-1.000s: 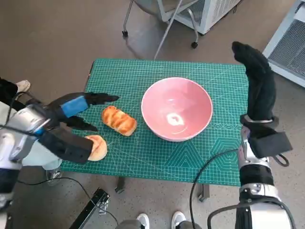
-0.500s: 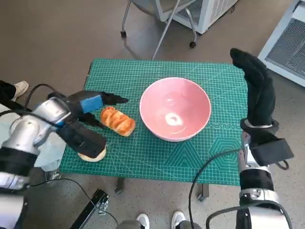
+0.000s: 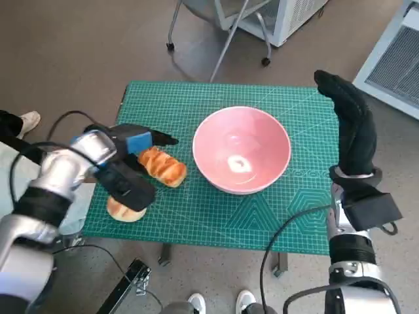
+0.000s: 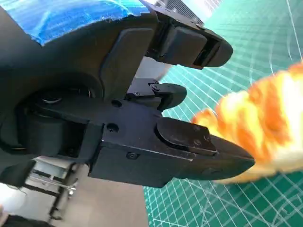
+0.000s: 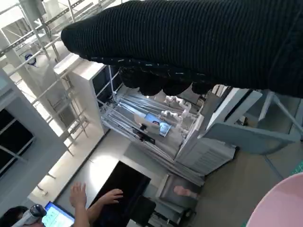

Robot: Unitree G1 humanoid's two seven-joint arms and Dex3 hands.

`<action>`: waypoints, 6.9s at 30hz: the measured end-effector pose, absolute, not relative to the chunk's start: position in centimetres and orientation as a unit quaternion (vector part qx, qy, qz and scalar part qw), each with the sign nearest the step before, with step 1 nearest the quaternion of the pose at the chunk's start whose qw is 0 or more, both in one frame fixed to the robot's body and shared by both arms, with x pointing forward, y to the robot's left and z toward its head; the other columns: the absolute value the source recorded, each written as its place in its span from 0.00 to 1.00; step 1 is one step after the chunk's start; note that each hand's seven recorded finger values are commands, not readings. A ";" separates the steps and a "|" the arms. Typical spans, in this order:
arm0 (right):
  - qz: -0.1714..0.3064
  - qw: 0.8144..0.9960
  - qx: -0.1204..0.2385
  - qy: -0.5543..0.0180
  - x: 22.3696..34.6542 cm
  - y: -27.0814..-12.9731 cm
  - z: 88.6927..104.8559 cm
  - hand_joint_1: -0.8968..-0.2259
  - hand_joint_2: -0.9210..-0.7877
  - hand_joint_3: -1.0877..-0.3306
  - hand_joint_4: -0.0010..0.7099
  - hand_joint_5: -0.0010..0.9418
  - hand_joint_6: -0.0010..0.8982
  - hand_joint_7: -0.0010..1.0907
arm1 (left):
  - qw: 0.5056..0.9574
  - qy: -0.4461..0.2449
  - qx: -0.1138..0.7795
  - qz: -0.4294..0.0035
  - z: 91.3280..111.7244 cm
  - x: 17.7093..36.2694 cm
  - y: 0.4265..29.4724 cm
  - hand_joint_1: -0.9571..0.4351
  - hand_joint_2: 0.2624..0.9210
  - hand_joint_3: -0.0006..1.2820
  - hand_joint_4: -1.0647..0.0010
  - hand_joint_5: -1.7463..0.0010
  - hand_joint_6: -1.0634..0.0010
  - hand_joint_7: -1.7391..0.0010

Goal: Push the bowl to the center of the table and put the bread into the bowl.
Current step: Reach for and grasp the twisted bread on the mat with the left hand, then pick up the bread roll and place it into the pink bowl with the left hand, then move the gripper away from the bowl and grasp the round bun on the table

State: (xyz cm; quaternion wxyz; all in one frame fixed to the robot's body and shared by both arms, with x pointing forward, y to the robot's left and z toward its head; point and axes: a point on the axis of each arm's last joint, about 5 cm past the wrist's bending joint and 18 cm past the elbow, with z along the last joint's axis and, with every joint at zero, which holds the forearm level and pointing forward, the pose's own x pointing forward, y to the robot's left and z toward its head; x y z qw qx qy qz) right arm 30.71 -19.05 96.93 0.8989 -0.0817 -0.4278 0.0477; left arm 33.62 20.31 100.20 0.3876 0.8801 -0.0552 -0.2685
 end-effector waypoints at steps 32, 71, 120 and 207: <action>0.044 0.901 -0.068 -0.427 30.1 -18.8 96.4 0.47 0.00 0.35 0.50 0.01 0.08 0.68 | 0.381 -0.050 0.880 -0.277 97.1 34.8 19.2 0.69 1.00 0.16 0.52 0.26 0.52 0.23; 0.039 0.902 -0.066 -0.426 30.1 -19.0 96.4 0.48 0.00 0.34 0.50 0.01 0.07 0.69 | 0.583 -0.271 0.755 -0.129 111.1 34.8 17.5 0.69 1.00 0.04 0.41 0.37 0.30 0.33; 0.023 0.896 -0.077 -0.437 29.2 -19.7 96.1 0.49 0.00 0.31 0.51 0.01 0.06 0.68 | 0.518 -0.212 0.792 -0.245 106.0 36.7 9.5 0.67 0.91 0.03 0.85 0.99 0.68 0.95; 0.072 0.905 -0.054 -0.415 29.7 -18.2 96.7 0.46 0.00 0.30 0.51 0.00 0.05 0.76 | 0.454 -0.017 0.835 -0.311 100.3 25.2 26.1 0.66 0.88 0.03 0.52 1.00 0.42 1.00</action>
